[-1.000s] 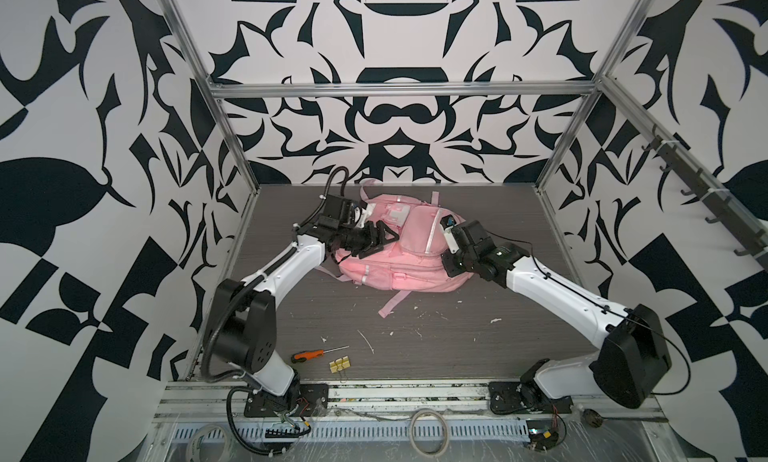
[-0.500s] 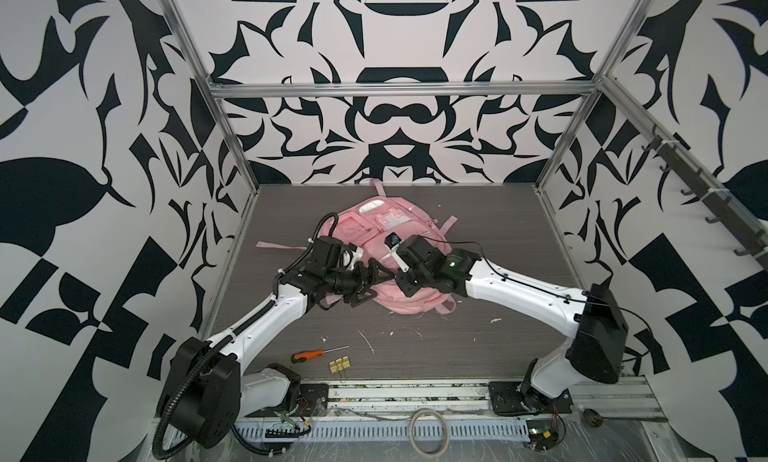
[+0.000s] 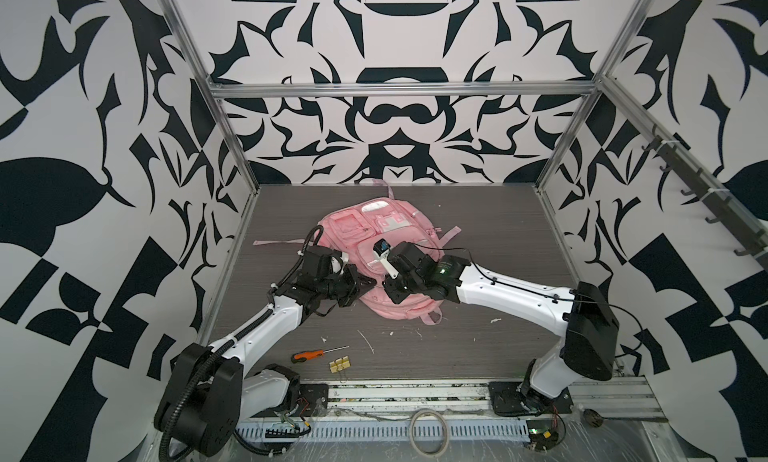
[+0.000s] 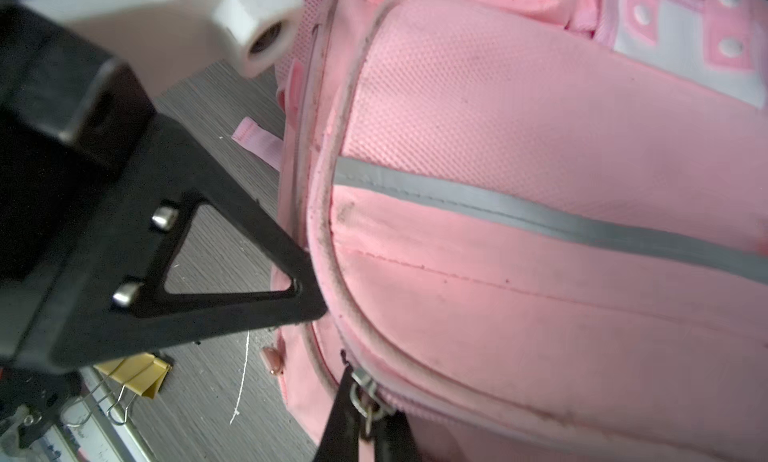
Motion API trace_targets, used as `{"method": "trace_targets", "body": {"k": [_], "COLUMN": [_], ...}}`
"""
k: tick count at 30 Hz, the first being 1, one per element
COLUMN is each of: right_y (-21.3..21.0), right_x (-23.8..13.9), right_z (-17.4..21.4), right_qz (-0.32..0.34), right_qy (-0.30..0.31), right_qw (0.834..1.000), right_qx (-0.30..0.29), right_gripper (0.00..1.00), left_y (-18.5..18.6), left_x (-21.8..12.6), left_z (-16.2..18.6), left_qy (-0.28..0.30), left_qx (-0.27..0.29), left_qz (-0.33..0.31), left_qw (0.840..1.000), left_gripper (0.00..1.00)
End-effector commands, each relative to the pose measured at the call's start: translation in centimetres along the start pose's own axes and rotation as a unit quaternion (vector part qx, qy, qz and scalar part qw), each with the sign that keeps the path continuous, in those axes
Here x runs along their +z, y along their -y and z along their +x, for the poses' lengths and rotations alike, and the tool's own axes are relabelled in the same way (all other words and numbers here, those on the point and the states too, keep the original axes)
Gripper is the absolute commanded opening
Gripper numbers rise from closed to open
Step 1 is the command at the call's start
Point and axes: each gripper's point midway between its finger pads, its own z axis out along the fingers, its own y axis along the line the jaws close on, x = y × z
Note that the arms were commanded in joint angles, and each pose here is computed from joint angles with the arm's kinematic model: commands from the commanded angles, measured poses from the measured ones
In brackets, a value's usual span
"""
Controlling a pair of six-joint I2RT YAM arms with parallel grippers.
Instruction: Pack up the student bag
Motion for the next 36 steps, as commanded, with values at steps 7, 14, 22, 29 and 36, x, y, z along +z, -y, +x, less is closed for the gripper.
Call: {"method": "trace_targets", "body": {"k": [7, 14, 22, 29, 36], "right_y": [5.2, 12.0, 20.6, 17.7, 10.7], "right_x": [-5.2, -5.5, -4.8, -2.9, -2.3], "right_z": [-1.0, 0.3, 0.1, -1.7, -3.4], "right_qz": [0.064, 0.11, 0.156, 0.113, 0.051], "right_qy": [0.019, -0.021, -0.024, -0.024, -0.001], "right_qw": [0.998, 0.994, 0.987, 0.991, 0.992], "right_qx": [0.003, 0.007, 0.04, -0.071, -0.118], "right_gripper": [0.0, 0.0, 0.0, 0.0, 0.0], "left_y": [0.5, -0.5, -3.4, -4.3, -1.8], "left_x": [-3.2, -5.0, -7.0, -5.5, -5.6], "left_z": [-4.7, -6.6, -8.9, -11.3, -6.8], "left_qy": [0.088, 0.1, 0.115, 0.079, 0.034], "left_qx": [0.042, 0.034, 0.022, 0.04, 0.07], "left_qz": [0.006, 0.016, 0.007, -0.026, -0.088], "left_qw": [0.995, 0.994, 0.993, 0.996, 0.993], "left_gripper": [0.0, 0.0, 0.0, 0.05, 0.99]}}
